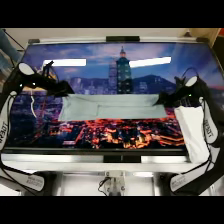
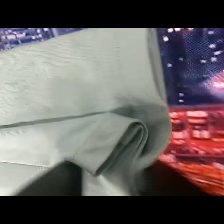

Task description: Fold the shirts.

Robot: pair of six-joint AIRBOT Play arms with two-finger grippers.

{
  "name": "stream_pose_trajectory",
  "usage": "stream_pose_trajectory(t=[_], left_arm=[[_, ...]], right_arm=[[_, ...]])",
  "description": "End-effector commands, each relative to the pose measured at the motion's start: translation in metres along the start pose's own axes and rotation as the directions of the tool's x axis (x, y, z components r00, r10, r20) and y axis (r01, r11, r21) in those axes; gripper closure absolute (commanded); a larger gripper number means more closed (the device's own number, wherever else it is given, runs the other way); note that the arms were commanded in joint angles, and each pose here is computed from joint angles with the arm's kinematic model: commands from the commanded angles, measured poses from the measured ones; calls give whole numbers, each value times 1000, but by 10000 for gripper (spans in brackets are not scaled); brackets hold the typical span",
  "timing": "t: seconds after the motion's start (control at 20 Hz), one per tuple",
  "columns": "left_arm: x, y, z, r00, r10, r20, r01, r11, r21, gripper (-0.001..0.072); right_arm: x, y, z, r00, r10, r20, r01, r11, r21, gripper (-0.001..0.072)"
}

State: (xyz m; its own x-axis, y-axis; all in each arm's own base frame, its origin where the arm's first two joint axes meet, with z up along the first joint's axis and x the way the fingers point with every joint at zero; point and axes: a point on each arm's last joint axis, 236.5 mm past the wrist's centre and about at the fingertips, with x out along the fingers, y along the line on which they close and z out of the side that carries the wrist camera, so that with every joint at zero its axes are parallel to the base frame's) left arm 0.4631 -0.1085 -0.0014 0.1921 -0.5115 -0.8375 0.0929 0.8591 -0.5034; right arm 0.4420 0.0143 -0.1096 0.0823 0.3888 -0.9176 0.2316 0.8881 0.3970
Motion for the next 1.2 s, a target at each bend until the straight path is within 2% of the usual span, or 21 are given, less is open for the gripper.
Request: stream_pose_trajectory(t=[0.0,0.1,0.15,0.2,0.4,0.6,0.8,0.9,1.05,1.15], left_arm=[[2,-21,-4,1000,-10,-12,10,999,46,246],[11,-44,-10,999,-44,-31,47,996,70,561],[16,-62,-12,996,-83,-37,85,993,79,627],[25,-85,-13,991,-131,-35,134,987,87,656],[93,-179,-32,962,-271,-36,273,955,115,674],[161,-237,-72,947,-313,-77,321,938,133,674],[194,-280,-87,912,-409,-43,410,912,20,674],[203,-291,-95,904,-425,-45,426,905,-2,674],[185,-281,-83,905,-423,-43,425,903,60,677],[149,-252,-52,926,-377,1,374,920,121,677]], right_arm=[[6,31,-3,990,139,-19,-139,990,-18,645],[-15,60,-2,968,252,-2,-251,965,-73,644],[-32,71,-4,959,283,9,-281,955,-99,645],[-51,83,-9,953,303,19,-298,946,-127,644],[-149,132,-63,938,346,18,-333,915,-227,644],[-228,164,-109,922,362,138,-313,906,-286,644],[-266,178,-145,908,372,194,-305,903,-303,644],[-273,181,-151,902,375,213,-301,901,-311,643],[-273,182,-140,892,383,240,-307,904,-299,644],[-269,187,-123,874,408,265,-332,898,-288,644]])
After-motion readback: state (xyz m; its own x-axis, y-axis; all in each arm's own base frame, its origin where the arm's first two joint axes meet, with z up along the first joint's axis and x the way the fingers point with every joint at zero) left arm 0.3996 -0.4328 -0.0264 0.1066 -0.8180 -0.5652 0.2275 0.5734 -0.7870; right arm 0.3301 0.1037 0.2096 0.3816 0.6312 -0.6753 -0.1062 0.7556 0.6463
